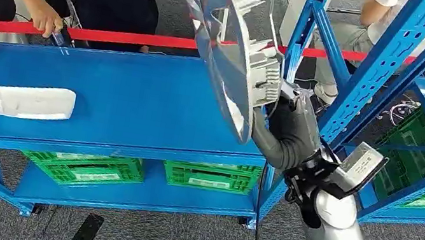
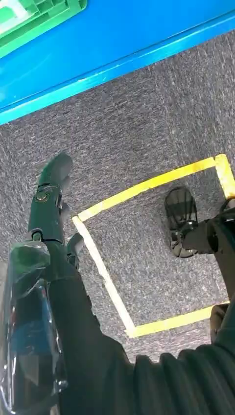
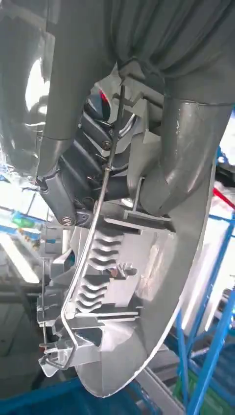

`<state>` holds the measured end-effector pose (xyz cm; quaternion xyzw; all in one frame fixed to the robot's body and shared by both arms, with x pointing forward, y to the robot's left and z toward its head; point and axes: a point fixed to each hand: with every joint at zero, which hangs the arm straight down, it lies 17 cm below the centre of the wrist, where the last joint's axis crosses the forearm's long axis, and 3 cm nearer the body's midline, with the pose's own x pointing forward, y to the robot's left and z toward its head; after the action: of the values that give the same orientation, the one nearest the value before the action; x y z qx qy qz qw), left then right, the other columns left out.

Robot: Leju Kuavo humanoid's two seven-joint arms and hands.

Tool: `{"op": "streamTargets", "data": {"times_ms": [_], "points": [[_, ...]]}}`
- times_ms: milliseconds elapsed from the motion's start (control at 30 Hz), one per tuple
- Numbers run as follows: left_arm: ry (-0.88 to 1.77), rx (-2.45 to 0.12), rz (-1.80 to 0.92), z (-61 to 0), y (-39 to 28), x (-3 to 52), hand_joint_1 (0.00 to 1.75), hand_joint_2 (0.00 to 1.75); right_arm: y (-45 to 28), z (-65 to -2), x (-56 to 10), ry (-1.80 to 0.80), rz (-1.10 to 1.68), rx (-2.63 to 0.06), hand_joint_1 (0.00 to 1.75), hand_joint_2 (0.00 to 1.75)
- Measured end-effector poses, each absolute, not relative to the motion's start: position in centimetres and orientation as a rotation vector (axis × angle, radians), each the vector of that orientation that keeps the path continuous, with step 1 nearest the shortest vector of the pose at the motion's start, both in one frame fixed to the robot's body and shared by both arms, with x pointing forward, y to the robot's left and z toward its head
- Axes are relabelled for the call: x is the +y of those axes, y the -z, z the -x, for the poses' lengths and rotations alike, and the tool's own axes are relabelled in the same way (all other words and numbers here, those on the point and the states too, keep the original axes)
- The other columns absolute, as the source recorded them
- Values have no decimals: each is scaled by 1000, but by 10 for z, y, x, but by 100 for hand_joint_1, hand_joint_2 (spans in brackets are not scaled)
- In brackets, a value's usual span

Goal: Take the parts from the cabinet and place them on the table.

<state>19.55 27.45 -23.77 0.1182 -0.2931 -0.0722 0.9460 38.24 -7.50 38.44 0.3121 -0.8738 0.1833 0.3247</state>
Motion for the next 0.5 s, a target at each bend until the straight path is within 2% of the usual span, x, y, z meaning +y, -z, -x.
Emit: {"op": "streamTargets", "data": {"times_ms": [200,500], "points": [[185,-598,-234,-206,235,270,0,175,-374,-379,-83,-426,-990,-2180,175,175],[198,-605,-231,-212,234,268,0,175,-355,-379,-79,-442,-997,-2124,175,175]]}}
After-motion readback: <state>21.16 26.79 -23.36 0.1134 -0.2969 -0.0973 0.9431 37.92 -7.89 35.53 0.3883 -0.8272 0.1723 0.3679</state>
